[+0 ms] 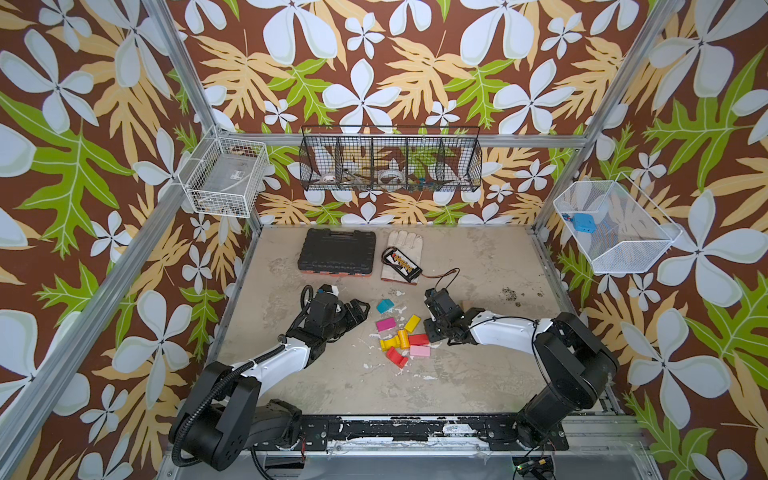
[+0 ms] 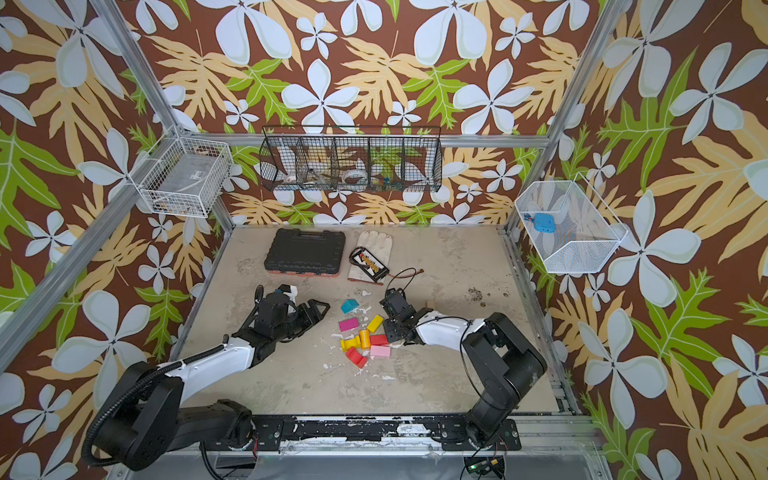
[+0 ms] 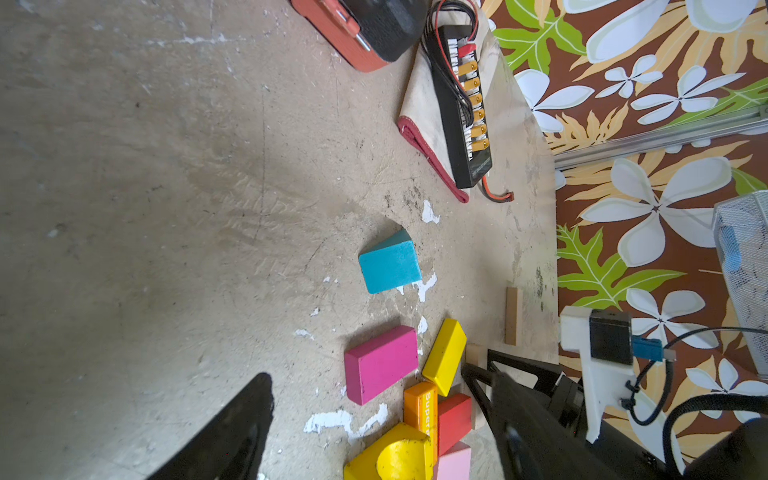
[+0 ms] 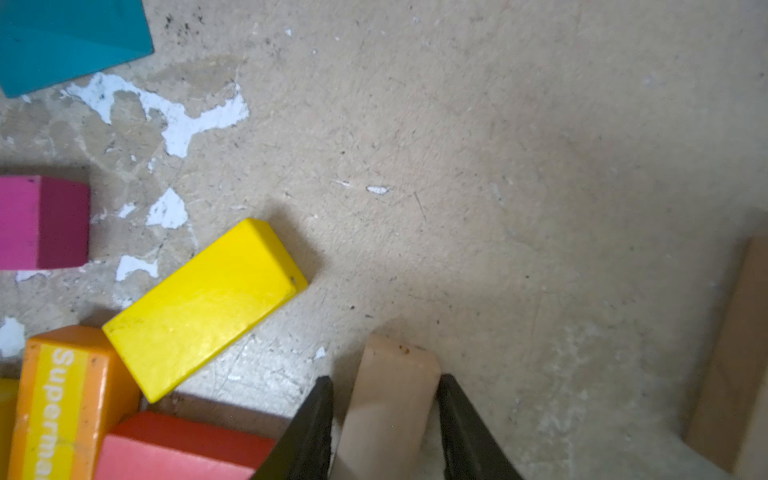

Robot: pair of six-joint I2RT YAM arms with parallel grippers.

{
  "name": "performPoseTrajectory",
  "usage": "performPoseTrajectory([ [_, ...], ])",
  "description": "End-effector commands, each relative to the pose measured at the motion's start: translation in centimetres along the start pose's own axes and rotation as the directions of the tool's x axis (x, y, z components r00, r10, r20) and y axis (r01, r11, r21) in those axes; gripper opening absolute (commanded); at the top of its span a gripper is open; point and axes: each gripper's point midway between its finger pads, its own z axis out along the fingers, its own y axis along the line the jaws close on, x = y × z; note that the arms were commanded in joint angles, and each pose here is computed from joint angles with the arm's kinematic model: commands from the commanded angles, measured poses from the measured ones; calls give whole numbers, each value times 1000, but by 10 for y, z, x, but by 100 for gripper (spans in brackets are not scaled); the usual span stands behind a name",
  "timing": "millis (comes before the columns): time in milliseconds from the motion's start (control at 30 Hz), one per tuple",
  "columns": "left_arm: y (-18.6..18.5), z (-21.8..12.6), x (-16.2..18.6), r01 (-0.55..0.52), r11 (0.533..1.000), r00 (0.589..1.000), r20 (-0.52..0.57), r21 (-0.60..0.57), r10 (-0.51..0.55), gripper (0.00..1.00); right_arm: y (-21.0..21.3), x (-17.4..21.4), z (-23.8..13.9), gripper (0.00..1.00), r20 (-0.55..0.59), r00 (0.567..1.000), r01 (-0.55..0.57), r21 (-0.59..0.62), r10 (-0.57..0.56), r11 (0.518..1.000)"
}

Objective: Build the wood block tower
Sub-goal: 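Return the right gripper to the pile and grasp a second light-wood plank, then carry the second plank with the right gripper beside the first plank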

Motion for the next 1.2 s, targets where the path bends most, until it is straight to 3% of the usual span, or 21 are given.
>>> performPoseTrajectory([
  [0,0,1,-2,-8,1000,1000,6,-8,8,83,-4,6,0,44,-25,1000,-2,26,2,1000],
  [300,0,3,0,-7,1000,1000,-3,-7,7,82,-1,10,2,47,-33,999,1,29,0,1000],
  [600,-11,-2,-1,-30,998,999,22,59,29,84,0,10,6,27,-46,999,15,42,-13,999],
  [1167,-22,-24,-11,-61,993,993,103,101,50,84,-20,-14,-13,17,46,998,29,153,-37,988],
])
